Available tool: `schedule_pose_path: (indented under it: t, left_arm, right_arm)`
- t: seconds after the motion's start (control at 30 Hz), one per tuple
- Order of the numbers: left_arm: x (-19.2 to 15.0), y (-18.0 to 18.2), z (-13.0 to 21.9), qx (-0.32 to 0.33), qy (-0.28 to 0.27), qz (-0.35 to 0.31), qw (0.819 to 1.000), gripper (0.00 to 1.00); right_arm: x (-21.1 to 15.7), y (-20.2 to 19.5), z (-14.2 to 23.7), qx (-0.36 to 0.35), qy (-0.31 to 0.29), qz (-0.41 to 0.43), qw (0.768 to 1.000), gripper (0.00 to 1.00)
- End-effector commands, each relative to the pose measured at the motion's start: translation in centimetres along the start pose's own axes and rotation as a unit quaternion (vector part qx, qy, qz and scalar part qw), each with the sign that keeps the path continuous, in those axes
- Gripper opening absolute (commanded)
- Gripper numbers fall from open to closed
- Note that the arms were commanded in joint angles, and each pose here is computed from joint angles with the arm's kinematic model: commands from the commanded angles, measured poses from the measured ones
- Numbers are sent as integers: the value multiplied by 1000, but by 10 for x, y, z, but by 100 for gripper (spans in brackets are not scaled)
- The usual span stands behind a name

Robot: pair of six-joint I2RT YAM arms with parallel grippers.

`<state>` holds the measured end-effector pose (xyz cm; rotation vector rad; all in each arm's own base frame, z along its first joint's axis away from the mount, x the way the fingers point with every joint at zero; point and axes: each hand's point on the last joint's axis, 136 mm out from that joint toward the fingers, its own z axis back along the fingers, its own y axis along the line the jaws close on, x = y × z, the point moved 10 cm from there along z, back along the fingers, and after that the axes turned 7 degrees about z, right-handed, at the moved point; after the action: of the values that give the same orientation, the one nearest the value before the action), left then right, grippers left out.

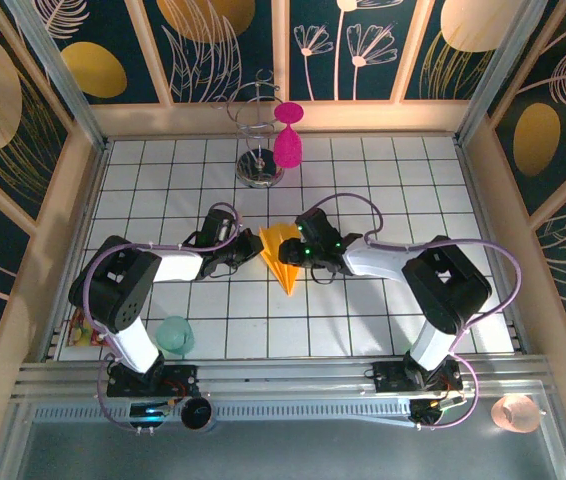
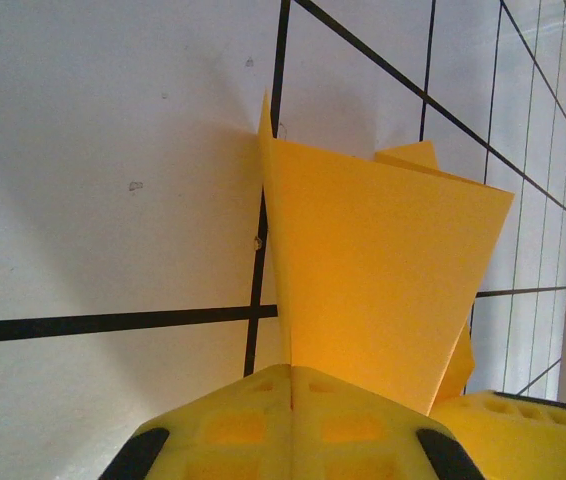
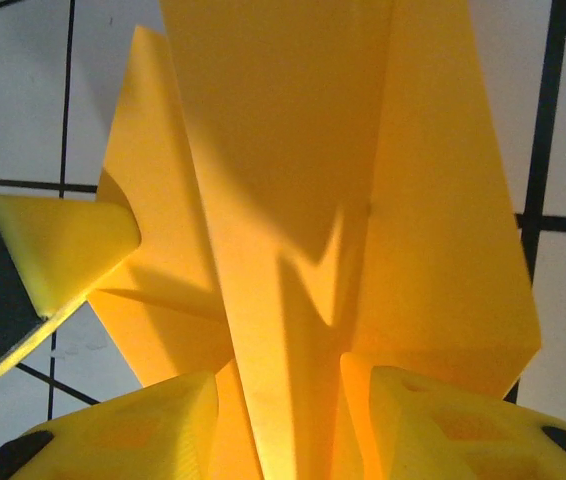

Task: Fold a paper plane with a square sheet of paper (pick it up from the middle)
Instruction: Move the paper plane to the top-center of the table.

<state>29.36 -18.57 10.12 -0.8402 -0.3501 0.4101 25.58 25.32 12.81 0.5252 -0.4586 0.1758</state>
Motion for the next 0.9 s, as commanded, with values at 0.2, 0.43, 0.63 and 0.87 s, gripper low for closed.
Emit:
schedule_pose_path:
  t: [0.2, 0.43, 0.63, 0.87]
  left_arm:
    - [0, -8, 0, -22, 5, -12, 1000, 0]
    - [0, -9, 0, -28, 12, -12, 999, 0]
    - [-1, -9, 0, -29, 13, -12, 999, 0]
    - [-1, -8, -1, -25, 13, -12, 1000, 0]
  right_arm:
    - [-6, 15, -9, -22, 31, 11, 999, 45]
    - [-9, 20, -20, -52, 44, 31, 997, 54]
    - [-9, 21, -24, -57, 50, 35, 997, 55]
    - [-4, 28, -11, -20, 28, 47, 998, 61]
